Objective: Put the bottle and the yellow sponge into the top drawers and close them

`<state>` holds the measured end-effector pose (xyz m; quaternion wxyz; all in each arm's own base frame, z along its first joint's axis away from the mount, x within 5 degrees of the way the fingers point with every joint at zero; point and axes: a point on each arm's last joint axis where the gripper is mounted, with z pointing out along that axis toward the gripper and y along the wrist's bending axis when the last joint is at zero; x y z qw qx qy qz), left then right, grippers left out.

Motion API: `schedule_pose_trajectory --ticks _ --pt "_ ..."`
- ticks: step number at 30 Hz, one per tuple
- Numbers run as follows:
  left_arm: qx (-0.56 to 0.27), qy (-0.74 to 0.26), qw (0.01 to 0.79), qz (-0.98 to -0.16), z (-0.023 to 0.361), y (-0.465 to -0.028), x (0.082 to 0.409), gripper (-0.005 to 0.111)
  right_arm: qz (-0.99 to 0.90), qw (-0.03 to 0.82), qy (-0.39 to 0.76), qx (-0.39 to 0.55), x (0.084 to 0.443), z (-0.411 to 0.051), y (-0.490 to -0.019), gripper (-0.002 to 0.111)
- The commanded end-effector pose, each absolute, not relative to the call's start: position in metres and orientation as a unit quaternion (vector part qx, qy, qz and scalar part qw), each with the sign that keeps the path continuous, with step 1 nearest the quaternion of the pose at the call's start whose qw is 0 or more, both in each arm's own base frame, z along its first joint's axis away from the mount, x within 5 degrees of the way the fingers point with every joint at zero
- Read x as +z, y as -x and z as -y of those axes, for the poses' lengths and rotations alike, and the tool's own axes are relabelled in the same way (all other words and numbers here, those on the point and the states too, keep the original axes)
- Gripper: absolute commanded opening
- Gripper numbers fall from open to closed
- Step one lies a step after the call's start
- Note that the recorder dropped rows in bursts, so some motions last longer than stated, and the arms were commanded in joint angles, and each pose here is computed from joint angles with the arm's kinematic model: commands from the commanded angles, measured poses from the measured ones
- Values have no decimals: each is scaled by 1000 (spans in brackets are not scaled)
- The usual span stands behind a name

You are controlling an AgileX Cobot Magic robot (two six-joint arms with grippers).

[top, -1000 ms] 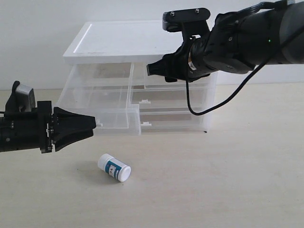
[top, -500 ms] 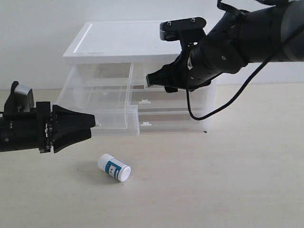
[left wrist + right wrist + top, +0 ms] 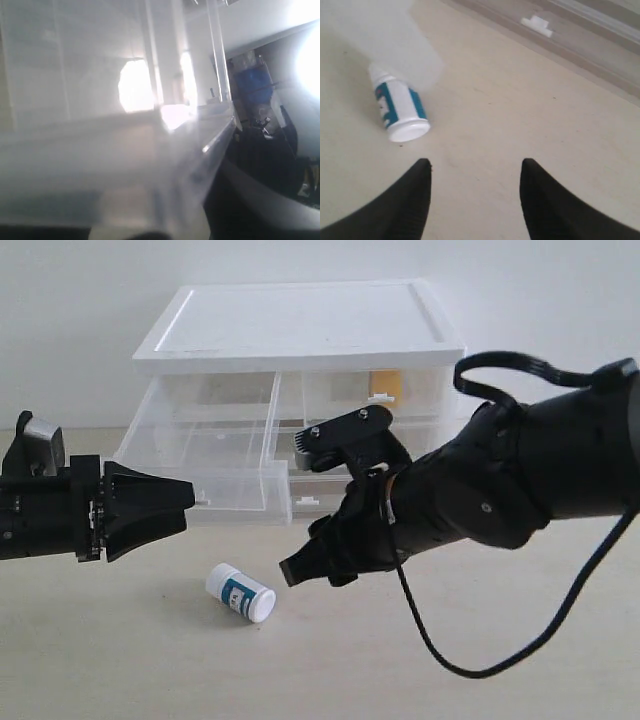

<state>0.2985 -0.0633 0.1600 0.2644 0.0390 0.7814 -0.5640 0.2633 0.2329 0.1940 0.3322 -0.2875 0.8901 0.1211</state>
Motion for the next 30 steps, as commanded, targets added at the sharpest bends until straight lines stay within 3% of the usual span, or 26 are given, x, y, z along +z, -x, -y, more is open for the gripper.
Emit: schedule_pose_trajectory --ticks 1,13,30 --pt "-566 -39 278 -776 62 -299 164 53 -867 352 321 146 193 -248 -251 49" --pt "-566 -39 278 -776 62 -299 164 53 -850 363 339 177 148 -270 -259 49" --pt "-565 -40 277 -776 62 -299 164 53 -836 365 362 192 116 -306 -271 49"
